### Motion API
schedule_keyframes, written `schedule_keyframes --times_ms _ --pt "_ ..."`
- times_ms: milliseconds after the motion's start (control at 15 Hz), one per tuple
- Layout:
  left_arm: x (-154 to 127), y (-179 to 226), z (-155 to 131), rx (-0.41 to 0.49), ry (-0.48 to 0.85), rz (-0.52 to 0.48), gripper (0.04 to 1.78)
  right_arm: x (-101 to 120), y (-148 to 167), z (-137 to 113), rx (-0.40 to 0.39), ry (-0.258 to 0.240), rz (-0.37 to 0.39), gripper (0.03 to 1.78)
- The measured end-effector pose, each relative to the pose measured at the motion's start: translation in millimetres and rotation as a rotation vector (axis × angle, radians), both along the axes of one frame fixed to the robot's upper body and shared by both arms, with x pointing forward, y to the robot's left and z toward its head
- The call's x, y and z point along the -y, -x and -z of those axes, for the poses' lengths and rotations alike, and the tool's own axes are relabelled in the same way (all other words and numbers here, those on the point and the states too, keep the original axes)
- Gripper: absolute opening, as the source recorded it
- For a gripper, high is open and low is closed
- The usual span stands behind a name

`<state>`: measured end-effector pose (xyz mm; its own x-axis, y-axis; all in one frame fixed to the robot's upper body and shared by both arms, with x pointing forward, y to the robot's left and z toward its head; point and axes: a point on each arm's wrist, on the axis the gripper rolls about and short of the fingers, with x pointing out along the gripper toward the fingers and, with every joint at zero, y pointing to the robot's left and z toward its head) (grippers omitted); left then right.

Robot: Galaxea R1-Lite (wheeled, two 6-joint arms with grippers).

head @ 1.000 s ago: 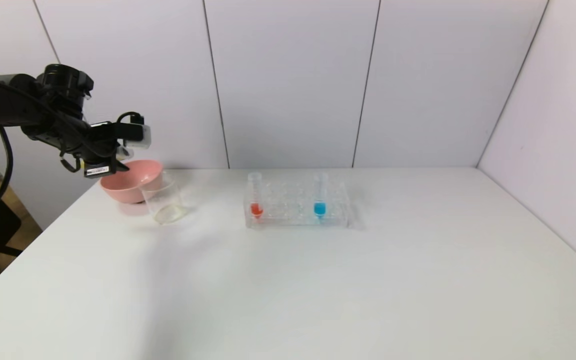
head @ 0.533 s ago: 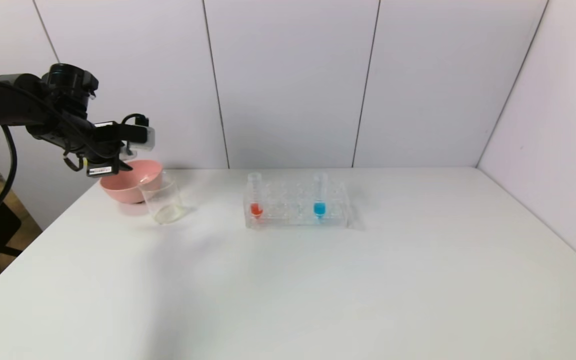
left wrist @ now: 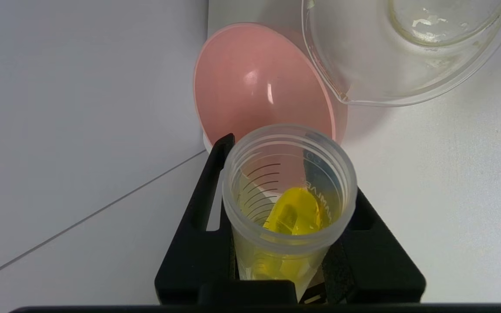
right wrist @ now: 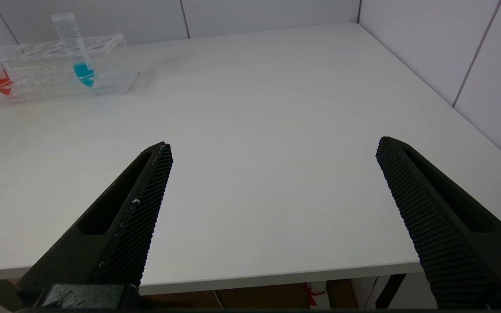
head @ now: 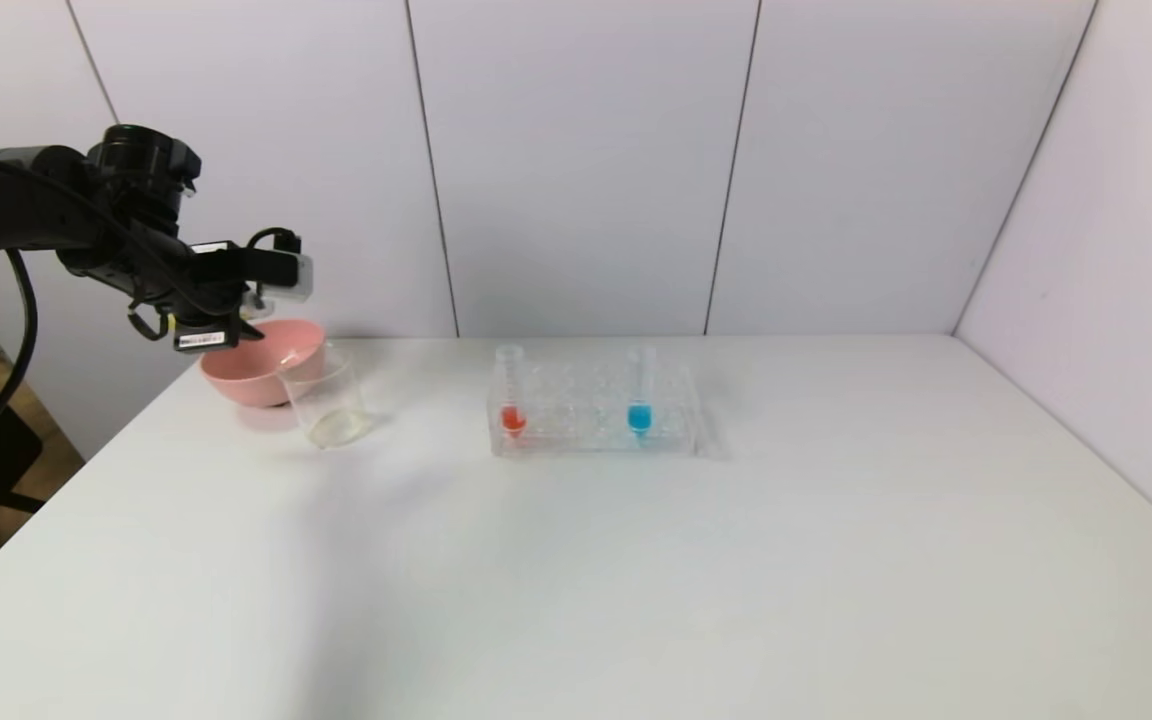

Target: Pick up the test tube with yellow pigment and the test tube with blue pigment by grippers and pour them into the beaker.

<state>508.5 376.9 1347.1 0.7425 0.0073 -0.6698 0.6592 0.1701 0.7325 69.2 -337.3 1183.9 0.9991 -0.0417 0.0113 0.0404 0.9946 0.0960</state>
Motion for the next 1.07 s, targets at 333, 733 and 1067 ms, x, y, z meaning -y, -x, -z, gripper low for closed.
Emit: schedule_keyframes --times_ms 333,733,1067 --pt "1 6 0 -0.041 0.008 -0.004 0.55 0 0 0 0.0 0.0 0.0 1.71" --pt "1 11 0 -0.075 0.019 -0.016 0.55 0 0 0 0.0 0.0 0.0 1.71" --pt "1 12 -1 -0.081 0.011 -0.027 0.55 0 0 0 0.0 0.0 -0.001 1.71"
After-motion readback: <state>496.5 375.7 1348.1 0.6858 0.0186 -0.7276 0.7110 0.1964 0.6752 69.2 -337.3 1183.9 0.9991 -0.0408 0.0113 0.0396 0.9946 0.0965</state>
